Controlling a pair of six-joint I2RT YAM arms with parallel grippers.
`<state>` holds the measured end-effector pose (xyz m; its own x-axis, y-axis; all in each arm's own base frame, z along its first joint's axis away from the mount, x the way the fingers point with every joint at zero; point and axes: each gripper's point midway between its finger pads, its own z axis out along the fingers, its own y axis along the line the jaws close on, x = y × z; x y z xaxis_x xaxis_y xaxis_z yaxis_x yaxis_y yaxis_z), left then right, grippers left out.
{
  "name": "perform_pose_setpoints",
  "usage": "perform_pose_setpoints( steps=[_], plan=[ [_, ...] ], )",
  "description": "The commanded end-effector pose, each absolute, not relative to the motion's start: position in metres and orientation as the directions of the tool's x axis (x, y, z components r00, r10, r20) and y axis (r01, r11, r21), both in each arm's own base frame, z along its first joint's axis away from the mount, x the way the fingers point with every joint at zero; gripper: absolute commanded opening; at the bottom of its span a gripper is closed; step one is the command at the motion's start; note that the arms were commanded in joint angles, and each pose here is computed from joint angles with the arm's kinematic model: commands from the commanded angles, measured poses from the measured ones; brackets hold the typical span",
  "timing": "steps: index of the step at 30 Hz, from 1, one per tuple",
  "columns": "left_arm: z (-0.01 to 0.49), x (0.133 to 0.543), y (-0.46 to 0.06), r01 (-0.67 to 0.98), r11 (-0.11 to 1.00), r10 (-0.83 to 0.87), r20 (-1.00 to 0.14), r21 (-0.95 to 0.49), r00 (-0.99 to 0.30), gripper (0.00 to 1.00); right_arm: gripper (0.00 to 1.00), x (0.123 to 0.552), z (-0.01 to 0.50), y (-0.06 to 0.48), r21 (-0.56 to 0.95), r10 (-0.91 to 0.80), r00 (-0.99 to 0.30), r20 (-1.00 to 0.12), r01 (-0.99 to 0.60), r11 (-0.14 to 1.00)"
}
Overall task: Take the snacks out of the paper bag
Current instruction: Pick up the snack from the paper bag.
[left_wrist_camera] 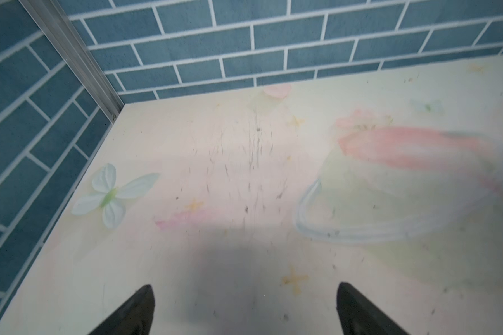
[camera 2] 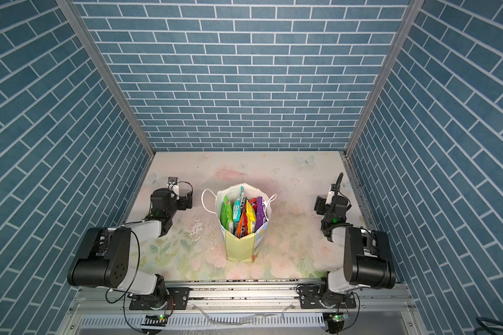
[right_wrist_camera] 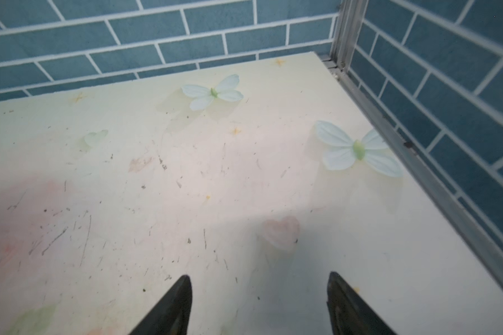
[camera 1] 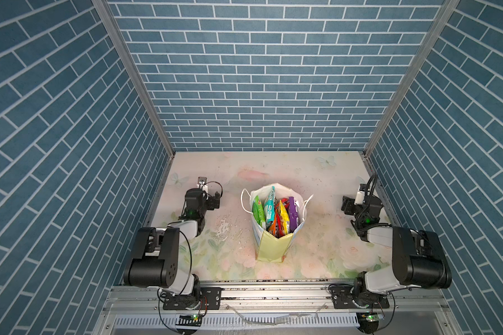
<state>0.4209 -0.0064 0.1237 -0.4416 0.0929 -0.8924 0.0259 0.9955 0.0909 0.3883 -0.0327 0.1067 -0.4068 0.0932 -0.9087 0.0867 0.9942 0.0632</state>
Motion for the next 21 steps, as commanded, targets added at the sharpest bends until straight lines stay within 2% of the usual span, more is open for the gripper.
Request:
perform_pose_setpoints(
  steps=[1, 2, 6, 9, 13, 21],
  plan=[
    [0.167, 0.423, -0.013, 0.059, 0.998, 0.061, -0.869, 0.037, -0.491, 0.83, 0.72, 0.385, 0.168, -0.046, 0.06, 0.111, -0.348, -0.931, 0.155, 0.986],
    [0.182, 0.423, -0.014, 0.05, 0.999, 0.036, -0.873, 0.013, -0.487, 0.8, 0.68, 0.382, 0.189, -0.046, 0.071, 0.124, -0.342, -0.931, 0.163, 0.984],
    [0.234, 0.418, -0.026, 0.062, 0.991, -0.079, -0.884, -0.121, -0.461, 0.66, 0.44, 0.363, 0.243, -0.037, 0.153, 0.223, -0.474, -0.852, 0.181, 0.971],
    [0.271, 0.406, -0.032, 0.039, 0.969, -0.201, -0.877, -0.242, -0.437, 0.61, 0.35, 0.349, 0.276, -0.008, 0.268, 0.273, -0.57, -0.775, 0.095, 0.959],
    [0.317, 0.38, -0.039, 0.031, 0.952, -0.269, -0.883, -0.304, -0.385, 0.57, 0.32, 0.337, 0.324, 0.026, 0.425, 0.342, -0.598, -0.725, 0.002, 0.905],
    [0.365, 0.3, -0.067, -0.009, 0.997, -0.072, -0.911, -0.075, -0.406, 0.57, 0.32, 0.275, 0.416, 0.112, 0.51, 0.214, -0.643, -0.736, -0.317, 0.8]
  ],
)
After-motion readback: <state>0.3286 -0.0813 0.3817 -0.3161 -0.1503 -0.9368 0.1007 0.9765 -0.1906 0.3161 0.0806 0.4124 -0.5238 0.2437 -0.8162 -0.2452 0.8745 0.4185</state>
